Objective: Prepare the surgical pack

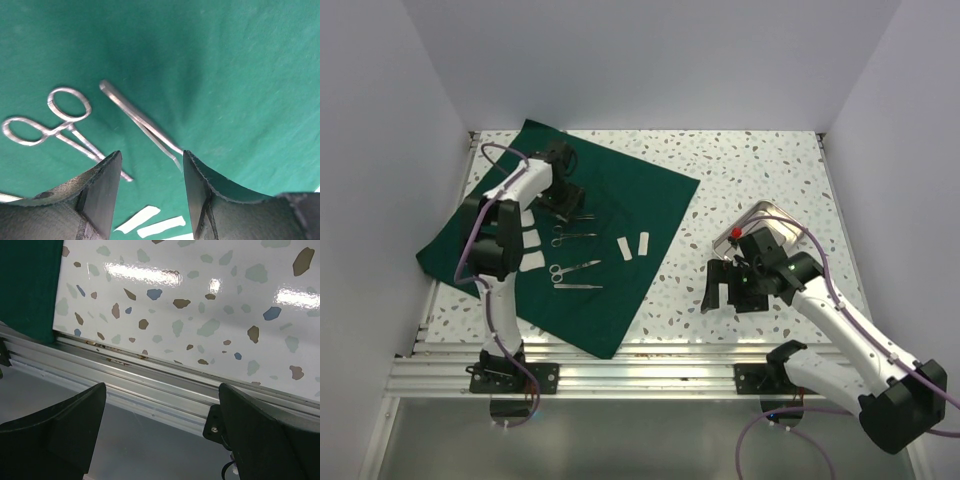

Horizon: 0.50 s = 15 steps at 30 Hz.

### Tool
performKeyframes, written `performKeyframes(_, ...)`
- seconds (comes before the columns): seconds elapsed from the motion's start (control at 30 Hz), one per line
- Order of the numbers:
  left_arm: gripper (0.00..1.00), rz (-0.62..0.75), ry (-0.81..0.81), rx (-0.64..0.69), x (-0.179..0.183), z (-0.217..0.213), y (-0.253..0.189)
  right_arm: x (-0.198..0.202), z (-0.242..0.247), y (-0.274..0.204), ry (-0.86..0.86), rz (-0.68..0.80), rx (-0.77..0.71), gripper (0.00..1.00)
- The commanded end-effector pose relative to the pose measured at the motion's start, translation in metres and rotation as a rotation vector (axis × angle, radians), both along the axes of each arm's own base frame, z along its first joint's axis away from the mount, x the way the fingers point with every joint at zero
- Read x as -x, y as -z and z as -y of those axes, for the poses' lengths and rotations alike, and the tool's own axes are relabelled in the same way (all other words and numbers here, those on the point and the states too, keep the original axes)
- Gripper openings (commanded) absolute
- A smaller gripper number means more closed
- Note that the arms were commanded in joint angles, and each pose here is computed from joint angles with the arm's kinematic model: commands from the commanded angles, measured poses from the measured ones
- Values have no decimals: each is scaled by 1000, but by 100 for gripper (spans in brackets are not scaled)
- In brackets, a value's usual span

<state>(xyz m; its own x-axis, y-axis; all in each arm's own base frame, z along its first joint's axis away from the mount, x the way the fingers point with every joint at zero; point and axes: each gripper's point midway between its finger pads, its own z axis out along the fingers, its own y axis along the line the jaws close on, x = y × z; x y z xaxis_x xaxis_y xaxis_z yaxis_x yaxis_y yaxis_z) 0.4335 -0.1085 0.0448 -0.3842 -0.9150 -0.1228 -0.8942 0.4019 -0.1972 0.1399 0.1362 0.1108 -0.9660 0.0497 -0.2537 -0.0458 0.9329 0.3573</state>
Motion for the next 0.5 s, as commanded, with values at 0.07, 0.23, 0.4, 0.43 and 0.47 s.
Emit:
performKeyframes(0.07, 55, -12, -73, 15, -13, -2, 1, -3, -6, -4, -33, 19, -25, 99)
performKeyframes(0.23, 51, -33, -87, 20, -19, -1, 5, -5, -7, -4, -44, 19, -24, 99)
performKeyframes(0.4, 40, -43, -105, 24, -20, -1, 7, -9, -7, -4, -47, 23, -16, 99)
performKeyframes(0.43, 39, -51, -103, 25, -19, 0, 8, -9, -7, -4, -51, 25, -16, 99)
performKeyframes(0.47, 38, -62, -101, 25, -19, 0, 11, -10, -7, -4, -50, 26, -14, 99)
